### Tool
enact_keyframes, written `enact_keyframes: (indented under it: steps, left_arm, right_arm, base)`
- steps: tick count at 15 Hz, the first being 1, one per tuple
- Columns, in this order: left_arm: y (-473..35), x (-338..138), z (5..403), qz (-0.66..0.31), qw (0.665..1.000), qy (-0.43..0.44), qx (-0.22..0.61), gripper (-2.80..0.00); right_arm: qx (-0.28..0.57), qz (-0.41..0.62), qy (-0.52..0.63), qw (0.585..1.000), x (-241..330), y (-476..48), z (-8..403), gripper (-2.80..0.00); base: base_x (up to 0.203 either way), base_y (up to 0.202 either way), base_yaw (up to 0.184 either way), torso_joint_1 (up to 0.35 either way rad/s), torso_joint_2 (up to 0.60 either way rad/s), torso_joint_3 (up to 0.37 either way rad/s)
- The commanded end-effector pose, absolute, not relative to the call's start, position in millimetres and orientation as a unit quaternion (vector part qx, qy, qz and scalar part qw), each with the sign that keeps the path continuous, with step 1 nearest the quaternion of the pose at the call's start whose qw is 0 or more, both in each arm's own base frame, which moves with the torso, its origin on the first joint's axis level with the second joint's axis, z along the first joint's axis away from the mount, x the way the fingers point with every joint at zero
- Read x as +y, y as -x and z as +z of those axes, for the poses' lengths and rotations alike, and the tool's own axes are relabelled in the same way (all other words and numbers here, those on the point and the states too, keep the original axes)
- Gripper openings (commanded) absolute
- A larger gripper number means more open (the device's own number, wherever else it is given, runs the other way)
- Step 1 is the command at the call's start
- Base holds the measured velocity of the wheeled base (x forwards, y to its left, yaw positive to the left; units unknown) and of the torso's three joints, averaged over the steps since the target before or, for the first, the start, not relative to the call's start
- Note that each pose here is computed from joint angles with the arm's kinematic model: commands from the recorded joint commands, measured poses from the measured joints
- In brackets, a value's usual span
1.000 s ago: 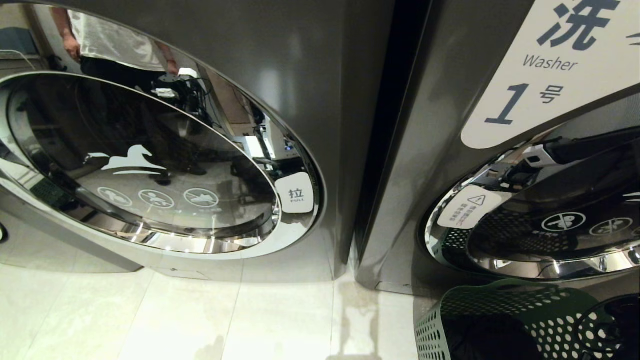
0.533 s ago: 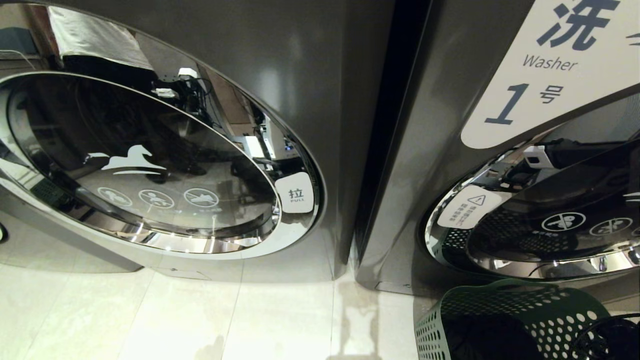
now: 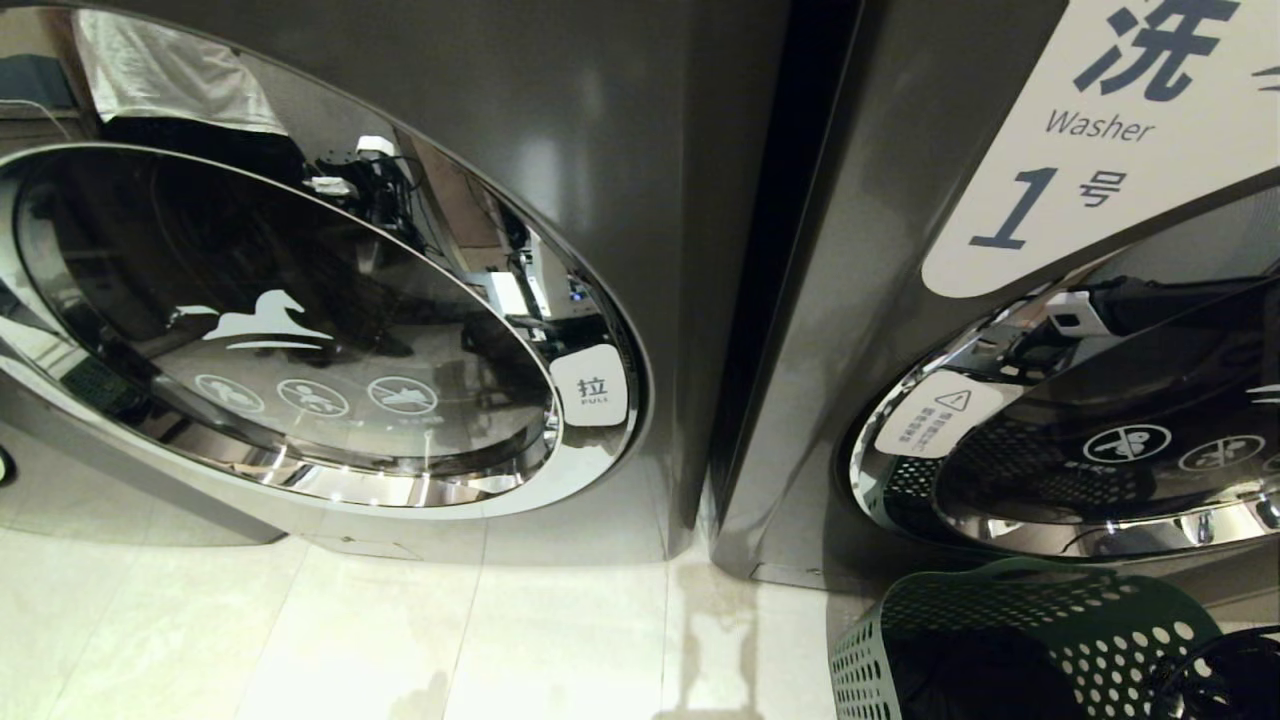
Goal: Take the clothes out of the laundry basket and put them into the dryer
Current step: Take the clothes out of the basket
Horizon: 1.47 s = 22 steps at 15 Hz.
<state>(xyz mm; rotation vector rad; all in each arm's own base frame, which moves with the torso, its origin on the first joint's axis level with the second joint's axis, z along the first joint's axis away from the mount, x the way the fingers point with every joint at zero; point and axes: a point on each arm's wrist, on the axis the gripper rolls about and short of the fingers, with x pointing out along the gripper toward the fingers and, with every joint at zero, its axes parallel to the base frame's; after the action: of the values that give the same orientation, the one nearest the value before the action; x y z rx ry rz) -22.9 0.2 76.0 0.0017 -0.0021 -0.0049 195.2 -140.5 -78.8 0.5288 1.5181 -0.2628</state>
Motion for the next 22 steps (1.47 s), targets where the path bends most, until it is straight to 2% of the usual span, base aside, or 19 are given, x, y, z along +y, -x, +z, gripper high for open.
enact_keyframes:
  steps: [1,12,14,18,22]
  left_arm:
    - [22.9,0.2,76.1,-0.002,1.000,-0.001,-0.002,-2.80]
    - [22.8,0.2,75.7,-0.002,1.000,-0.001,-0.001,-2.80]
    - [22.8,0.2,75.8,-0.002,1.000,-0.001,-0.001,-2.80]
    - [22.8,0.2,75.7,-0.002,1.000,-0.001,-0.001,-2.80]
    - [22.9,0.2,76.1,-0.002,1.000,-0.001,-0.002,-2.80]
  right_arm:
    - [0.666,-0.126,-0.237,0.696,-150.7,-197.7,-80.4,-2.80]
    - [0.682,0.057,-0.078,0.725,-159.5,-189.7,-109.9,-2.80]
    - [0.668,0.086,-0.033,0.739,-161.4,-190.7,-116.1,-2.80]
    - [0.576,0.163,-0.017,0.801,-164.7,-188.9,-126.5,-2.80]
    - [0.550,0.221,0.059,0.804,-170.9,-187.5,-142.6,-2.80]
  base:
    - [0.000,0.000,0.000,0.000,0.00,0.000]
    - [0.000,0.000,0.000,0.000,0.00,0.000]
    - [0.000,0.000,0.000,0.000,0.00,0.000]
    - [0.000,0.000,0.000,0.000,0.00,0.000]
    - [0.000,0.000,0.000,0.000,0.00,0.000]
